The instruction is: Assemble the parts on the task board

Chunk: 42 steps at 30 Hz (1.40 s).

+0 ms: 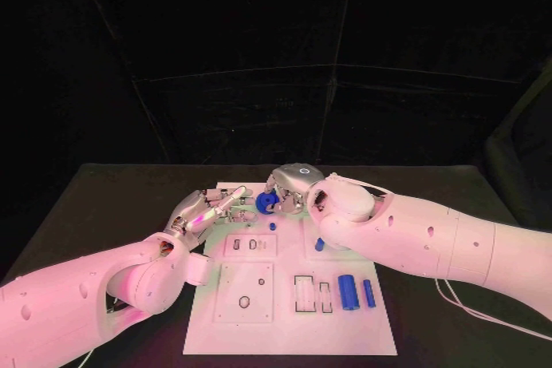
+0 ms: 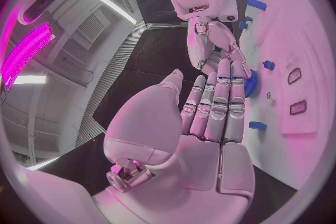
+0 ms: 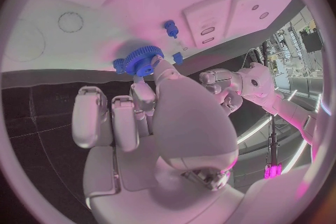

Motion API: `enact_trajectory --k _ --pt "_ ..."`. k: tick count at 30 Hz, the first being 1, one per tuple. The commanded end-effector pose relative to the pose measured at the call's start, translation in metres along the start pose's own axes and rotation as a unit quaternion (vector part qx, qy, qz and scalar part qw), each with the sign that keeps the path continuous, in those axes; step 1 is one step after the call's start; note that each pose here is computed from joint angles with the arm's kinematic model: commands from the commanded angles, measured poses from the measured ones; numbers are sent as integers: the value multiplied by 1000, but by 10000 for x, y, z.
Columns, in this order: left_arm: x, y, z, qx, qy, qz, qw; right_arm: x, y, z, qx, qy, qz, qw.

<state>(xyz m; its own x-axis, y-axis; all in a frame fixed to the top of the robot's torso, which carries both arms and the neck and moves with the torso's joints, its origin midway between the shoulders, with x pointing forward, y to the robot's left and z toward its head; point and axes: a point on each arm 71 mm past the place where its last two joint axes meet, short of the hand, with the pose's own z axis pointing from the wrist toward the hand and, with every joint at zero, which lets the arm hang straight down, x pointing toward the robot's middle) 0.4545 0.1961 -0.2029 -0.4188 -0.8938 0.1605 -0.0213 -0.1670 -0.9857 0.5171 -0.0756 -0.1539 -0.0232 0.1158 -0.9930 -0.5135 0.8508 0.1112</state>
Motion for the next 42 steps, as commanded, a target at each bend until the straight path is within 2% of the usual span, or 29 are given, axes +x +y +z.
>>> enact_trajectory --k 1,10,19,28,34,42 --pt "21 -13 6 3 8 -4 1000 -2 -11 8 12 -7 -23 1000" --pt "24 -11 7 2 10 -5 1000 14 -4 35 19 -11 -26 999" --pt "22 -10 4 0 10 -5 1000 50 -4 39 18 9 -25 999" --pt "18 -7 5 -2 9 -5 1000 49 -27 13 16 11 -14 1000" --pt "19 -7 5 -2 10 -5 1000 79 -31 4 11 32 2 999" --pt "28 -5 6 -3 9 -4 1000 131 -59 21 22 62 1 998"
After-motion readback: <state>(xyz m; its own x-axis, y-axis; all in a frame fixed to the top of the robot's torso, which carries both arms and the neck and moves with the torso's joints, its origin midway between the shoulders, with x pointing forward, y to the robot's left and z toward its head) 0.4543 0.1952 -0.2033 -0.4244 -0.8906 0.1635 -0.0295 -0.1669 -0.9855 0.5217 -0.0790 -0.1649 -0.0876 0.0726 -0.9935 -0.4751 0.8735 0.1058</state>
